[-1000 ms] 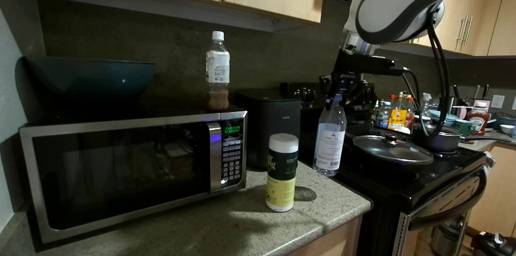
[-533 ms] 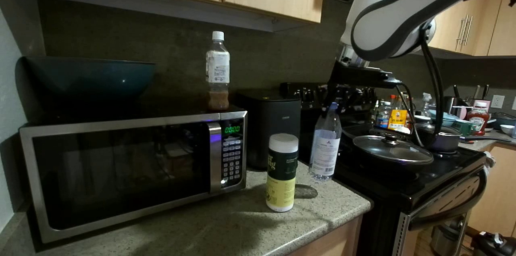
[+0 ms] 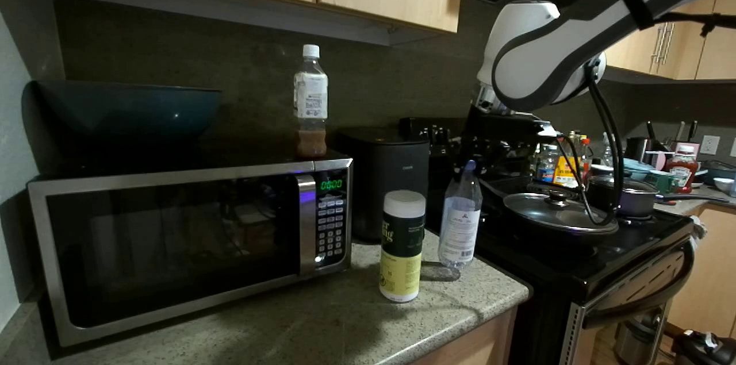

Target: Pick up the bottle and put it on the counter

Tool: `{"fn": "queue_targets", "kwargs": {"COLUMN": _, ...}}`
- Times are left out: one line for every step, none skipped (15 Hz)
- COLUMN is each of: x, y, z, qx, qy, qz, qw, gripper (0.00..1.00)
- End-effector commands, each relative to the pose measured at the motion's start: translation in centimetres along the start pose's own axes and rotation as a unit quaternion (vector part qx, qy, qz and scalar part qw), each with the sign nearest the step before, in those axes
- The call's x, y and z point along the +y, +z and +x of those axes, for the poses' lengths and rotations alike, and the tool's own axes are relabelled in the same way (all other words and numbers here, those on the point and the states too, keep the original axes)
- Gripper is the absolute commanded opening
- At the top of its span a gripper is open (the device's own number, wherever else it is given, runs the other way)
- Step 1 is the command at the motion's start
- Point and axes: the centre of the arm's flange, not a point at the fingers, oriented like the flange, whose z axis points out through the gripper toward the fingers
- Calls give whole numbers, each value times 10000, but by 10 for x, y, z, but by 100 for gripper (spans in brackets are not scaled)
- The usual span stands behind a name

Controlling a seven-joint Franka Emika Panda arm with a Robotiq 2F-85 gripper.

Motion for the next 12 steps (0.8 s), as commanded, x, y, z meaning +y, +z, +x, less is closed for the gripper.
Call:
{"fn": "queue_targets", "kwargs": {"x": -4, "y": 13, "z": 1, "qx": 69, "qy": 51, "qz": -38, "qw": 10000, "gripper": 13}}
{"fn": "queue_targets", "kwargs": {"x": -5, "y": 16, "z": 1, "qx": 49, "qy": 47, "qz": -39, "qw": 10000, "gripper": 13}}
{"fn": "queue_targets", "kwargs": {"x": -5, "y": 19, "z": 1, "qx": 23, "qy": 37, "qz": -48, "qw": 10000, "gripper": 13}}
{"fn": "queue_targets", "kwargs": {"x": -5, "y": 22, "z": 1, "qx": 8, "qy": 38, "qz": -55, "qw": 10000, "gripper": 13}}
{"fn": "queue_targets", "kwargs": {"x": -5, "y": 23, "z": 1, "qx": -9, "qy": 43, "qz": -62, "qw": 10000, "gripper": 56}}
{"fn": "queue_targets", "kwargs": {"x": -4, "y": 24, "z": 1, "qx": -21, "qy": 48, "qz": -67, "qw": 10000, "gripper": 65}}
{"fn": "queue_targets", "kwargs": {"x": -4, "y": 25, "z": 1, "qx": -25, "qy": 55, "qz": -64, "qw": 10000, "gripper": 70}}
{"fn": "queue_targets", "kwargs": {"x": -4, "y": 26, "z": 1, "qx": -28, "qy": 62, "qz": -62, "qw": 10000, "gripper": 77}}
{"fn": "queue_targets", "kwargs": {"x": -4, "y": 25, "z": 2, "qx": -22, "qy": 66, "qz": -57, "qw": 10000, "gripper": 83}}
{"fn": "queue_targets", "kwargs": {"x": -3, "y": 24, "z": 3, "qx": -8, "qy": 71, "qz": -51, "qw": 10000, "gripper": 89}}
{"fn": "queue_targets", "kwargs": {"x": -3, "y": 24, "z": 3, "qx": 2, "qy": 73, "qz": -48, "qw": 10000, "gripper": 96}}
{"fn": "queue_targets", "kwargs": {"x": -3, "y": 23, "z": 4, "qx": 12, "qy": 74, "qz": -47, "qw": 10000, "gripper": 98}}
